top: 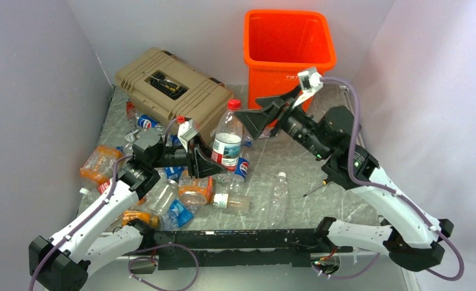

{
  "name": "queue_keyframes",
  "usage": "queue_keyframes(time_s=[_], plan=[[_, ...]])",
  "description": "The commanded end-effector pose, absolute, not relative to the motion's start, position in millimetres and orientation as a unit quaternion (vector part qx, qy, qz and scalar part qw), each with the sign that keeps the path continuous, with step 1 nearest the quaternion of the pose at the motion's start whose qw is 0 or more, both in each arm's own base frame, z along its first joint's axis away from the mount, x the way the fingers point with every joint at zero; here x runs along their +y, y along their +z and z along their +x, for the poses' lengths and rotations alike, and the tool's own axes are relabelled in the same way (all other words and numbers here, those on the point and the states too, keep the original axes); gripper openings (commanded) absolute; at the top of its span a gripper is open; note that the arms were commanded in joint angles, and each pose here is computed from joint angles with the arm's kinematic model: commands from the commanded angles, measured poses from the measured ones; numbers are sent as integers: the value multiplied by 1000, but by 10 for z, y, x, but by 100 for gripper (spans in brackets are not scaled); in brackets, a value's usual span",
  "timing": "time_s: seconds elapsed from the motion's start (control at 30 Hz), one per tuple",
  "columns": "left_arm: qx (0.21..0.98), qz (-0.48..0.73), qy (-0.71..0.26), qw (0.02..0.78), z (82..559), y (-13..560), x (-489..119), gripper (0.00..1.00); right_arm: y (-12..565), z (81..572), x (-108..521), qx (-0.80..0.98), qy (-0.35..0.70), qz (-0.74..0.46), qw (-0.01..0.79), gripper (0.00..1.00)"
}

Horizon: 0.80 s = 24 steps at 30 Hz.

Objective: Put the plastic bottles in the bin
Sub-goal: Pick up the plastic bottle at the center of the board.

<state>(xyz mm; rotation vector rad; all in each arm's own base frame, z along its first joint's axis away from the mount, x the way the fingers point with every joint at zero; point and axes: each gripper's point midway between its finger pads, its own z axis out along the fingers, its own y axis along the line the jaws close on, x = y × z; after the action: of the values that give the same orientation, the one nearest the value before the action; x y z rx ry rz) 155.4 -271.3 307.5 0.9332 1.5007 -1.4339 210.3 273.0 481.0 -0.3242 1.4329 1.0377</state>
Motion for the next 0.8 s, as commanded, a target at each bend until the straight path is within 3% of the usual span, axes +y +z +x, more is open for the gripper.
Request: queue_keyframes(time_s=[0.0,0.17,0.53,0.77], plan=[[572,402,-562,442,1475,3247,-2738,20,4560,2246,2909,680,415,-167,581,100],[573,411,-555,441,1433,3231,-2760,20,4592,2354,3033,697,409,-171,564,97],[577,411,-541,454,1444,3225,-2753,19,4544,2387,2920,705,432,-155,540,78],[581,409,-537,454,1467,3215,-2755,18,4566,2398,2876,697,473,-151,517,57]])
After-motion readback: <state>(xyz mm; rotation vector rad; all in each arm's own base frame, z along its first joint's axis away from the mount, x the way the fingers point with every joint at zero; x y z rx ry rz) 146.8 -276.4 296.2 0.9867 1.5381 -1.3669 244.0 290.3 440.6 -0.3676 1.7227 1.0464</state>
